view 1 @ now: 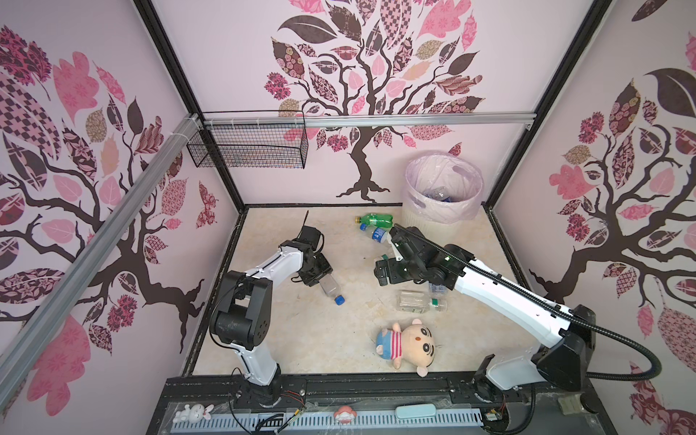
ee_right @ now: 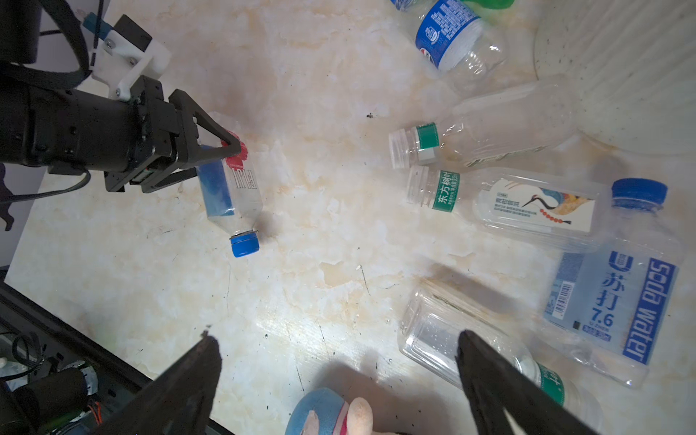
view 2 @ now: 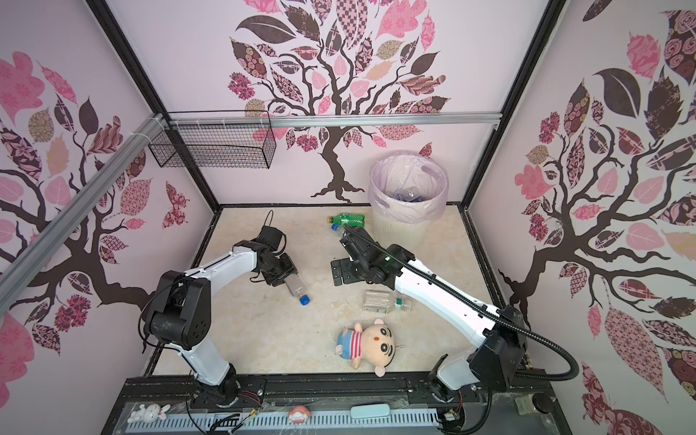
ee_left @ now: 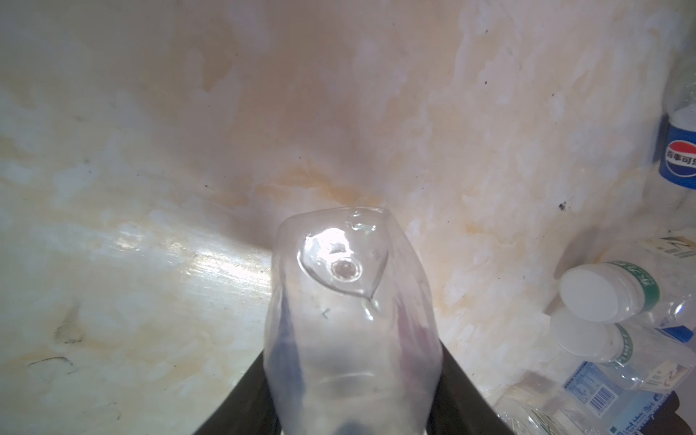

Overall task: Throw the plastic bottles in the bin
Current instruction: 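Lift the FIJI bottle with the left gripper while the right gripper approaches it, then grasp the FIJI bottle body with the right gripper while the left gripper holds it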

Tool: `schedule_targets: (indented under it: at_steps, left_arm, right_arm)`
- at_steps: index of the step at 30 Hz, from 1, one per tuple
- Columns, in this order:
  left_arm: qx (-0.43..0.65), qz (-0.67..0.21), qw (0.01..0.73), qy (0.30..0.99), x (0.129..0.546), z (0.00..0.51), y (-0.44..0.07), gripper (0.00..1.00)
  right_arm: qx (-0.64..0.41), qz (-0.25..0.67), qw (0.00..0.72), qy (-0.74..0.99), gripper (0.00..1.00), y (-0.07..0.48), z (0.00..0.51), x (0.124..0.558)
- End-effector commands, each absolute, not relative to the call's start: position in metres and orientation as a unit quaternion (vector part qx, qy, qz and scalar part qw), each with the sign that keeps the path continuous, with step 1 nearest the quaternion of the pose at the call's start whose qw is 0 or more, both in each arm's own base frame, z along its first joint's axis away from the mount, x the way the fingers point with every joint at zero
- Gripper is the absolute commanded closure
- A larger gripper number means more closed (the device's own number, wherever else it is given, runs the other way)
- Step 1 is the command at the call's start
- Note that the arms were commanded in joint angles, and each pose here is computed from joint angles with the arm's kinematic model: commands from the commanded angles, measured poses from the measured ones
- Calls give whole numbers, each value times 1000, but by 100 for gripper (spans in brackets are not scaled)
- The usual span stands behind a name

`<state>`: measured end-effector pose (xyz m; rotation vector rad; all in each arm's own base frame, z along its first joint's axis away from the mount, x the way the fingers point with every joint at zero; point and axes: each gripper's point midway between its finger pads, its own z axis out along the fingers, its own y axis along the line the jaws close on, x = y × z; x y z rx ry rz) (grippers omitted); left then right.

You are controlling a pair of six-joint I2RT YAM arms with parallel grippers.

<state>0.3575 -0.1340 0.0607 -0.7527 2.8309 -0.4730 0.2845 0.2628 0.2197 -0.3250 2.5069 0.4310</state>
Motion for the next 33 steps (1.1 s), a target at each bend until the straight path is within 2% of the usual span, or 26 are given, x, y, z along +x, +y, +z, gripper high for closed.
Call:
schedule_targets:
  at_steps: [1, 4, 6, 9, 12, 23, 33]
  left_arm:
    - [-240, -135, 74, 959, 342, 51, -124, 46]
    - [-241, -134, 71, 959, 340, 47, -124, 45]
    - [-237, -134, 66, 960, 338, 47, -124, 49]
    - [-237, -149, 80, 957, 341, 59, -127, 54]
    - [-239, -178, 94, 950, 346, 75, -135, 54]
    - [-221, -298, 170, 913, 363, 169, -166, 55]
    - [-193, -395, 208, 873, 354, 232, -188, 54]
  right_arm:
    - [-121, 171, 279, 937, 0, 270, 221, 286]
    - [-125, 171, 285, 935, 0, 271, 222, 289]
    - [-124, 174, 280, 936, 0, 274, 219, 289]
    - [-127, 197, 266, 935, 0, 284, 217, 286]
    - [-134, 213, 264, 931, 0, 290, 220, 285]
    - [-170, 293, 240, 910, 1, 327, 248, 282]
    - [-221, 351, 237, 878, 2, 350, 268, 278]
